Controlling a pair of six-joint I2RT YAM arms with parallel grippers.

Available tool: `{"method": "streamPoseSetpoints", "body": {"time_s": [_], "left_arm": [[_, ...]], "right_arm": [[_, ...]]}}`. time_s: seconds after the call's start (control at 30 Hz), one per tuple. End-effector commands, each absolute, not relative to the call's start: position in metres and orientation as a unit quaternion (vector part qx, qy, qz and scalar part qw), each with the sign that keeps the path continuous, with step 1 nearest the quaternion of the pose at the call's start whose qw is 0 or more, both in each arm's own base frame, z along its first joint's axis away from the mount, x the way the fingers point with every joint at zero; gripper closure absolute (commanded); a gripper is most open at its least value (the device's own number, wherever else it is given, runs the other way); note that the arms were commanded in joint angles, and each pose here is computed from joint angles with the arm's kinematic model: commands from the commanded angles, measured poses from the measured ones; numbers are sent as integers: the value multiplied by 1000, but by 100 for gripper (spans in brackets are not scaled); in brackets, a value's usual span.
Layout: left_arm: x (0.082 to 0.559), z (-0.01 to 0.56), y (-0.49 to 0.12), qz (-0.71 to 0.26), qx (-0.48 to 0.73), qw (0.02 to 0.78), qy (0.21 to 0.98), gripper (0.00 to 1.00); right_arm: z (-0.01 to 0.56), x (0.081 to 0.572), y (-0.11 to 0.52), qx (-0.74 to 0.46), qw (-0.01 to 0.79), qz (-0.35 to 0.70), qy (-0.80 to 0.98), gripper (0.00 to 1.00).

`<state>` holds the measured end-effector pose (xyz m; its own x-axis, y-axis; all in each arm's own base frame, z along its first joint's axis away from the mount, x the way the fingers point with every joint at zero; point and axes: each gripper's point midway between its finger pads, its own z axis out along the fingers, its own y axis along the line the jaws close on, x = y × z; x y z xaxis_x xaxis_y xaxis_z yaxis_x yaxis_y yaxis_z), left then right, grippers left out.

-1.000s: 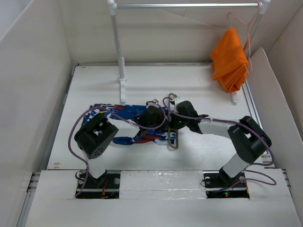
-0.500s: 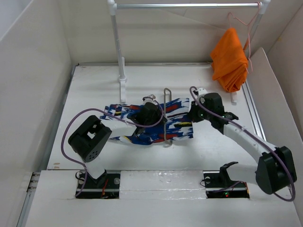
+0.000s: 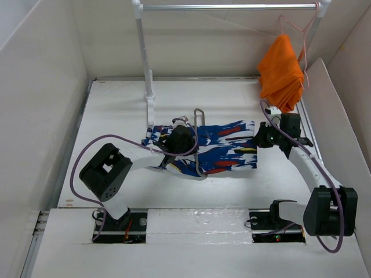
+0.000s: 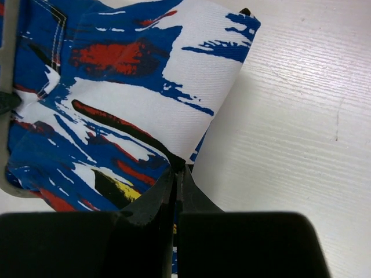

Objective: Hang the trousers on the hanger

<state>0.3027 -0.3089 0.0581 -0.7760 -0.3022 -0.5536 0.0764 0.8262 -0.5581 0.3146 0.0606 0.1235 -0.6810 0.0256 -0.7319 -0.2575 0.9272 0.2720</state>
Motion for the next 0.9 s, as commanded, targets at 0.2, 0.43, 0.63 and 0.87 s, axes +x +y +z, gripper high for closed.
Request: {"method": "streamPoseSetpoints", "body": {"time_s": [0.2, 0.43, 0.63, 0.87], "left_arm": [[305, 72, -270, -201, -24, 352, 914, 100], [297, 93, -278, -190, -20, 357, 914, 100], [303, 129, -290, -193, -38, 389, 900, 100], [304, 189, -319, -225, -26, 430, 874, 100]], "right_arm": [[133, 360, 39, -66, 450, 163, 875, 100], [113, 367, 38, -71, 429, 162, 886, 100], [78, 363, 49, -68, 395, 168, 901, 100], [78, 352, 70, -86, 378, 179, 904, 73]]}}
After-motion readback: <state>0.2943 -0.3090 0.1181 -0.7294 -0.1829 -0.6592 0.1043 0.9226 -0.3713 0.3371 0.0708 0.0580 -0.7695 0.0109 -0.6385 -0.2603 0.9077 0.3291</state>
